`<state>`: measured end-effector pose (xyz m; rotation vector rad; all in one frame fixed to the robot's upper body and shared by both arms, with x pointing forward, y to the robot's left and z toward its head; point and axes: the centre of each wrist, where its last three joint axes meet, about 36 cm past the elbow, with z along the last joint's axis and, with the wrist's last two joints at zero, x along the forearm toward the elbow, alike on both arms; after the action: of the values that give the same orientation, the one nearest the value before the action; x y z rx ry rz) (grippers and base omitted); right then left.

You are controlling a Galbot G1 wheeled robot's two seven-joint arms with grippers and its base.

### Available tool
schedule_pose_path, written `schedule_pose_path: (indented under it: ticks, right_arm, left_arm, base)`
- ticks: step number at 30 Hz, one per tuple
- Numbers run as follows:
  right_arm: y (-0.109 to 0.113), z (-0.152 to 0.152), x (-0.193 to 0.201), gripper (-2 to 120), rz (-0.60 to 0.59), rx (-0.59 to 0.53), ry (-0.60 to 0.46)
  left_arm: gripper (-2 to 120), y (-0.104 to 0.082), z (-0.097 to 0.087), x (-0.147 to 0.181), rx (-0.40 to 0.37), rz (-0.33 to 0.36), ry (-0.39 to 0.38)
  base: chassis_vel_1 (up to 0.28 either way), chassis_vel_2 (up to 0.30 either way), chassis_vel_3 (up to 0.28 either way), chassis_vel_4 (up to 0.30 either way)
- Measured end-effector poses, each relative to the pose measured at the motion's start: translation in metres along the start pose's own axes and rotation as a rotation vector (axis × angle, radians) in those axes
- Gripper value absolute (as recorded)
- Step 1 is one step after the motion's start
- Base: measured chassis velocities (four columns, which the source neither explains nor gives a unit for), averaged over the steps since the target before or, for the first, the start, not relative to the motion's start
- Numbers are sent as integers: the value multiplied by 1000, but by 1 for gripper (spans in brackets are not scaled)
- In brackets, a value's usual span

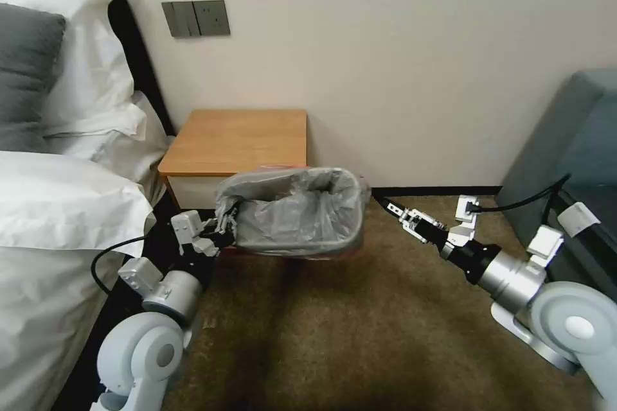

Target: Pick up the garbage bag from the table and place it over the trash can.

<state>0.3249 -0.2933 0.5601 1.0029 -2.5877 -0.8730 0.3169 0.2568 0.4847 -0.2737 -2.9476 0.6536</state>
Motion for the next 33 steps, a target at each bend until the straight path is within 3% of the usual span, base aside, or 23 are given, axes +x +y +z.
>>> schedule_pose_path:
  ticks: [5,8,10,14,16,20,33]
  right_arm:
    - [37,-20,-5,81,-50,215,34]
    - [44,-26,-8,87,-63,323,72]
    - [50,-35,-14,98,-101,520,140]
    - [51,-44,-25,99,-159,697,229]
    - [52,-43,-31,99,-179,732,256]
    - [51,-34,-58,84,-239,816,325]
    - [51,-6,-112,36,-307,994,396]
  left_arm:
    - [7,1,1,0,-51,-14,-9]
    - [7,-1,3,1,-74,-11,-11]
    - [7,-6,5,1,-107,-7,-13]
    - [7,-13,10,0,-122,5,-6]
    - [7,-15,12,-1,-126,10,-3]
    - [7,-26,23,-2,-157,19,16]
    - [7,-41,35,-2,-201,15,34]
  base:
    - [0,0,0,0]
    - [0,0,0,0]
    - [0,0,0,0]
    - [0,0,0,0]
    - [0,0,0,0]
    - [0,0,0,0]
    - [0,0,0,0]
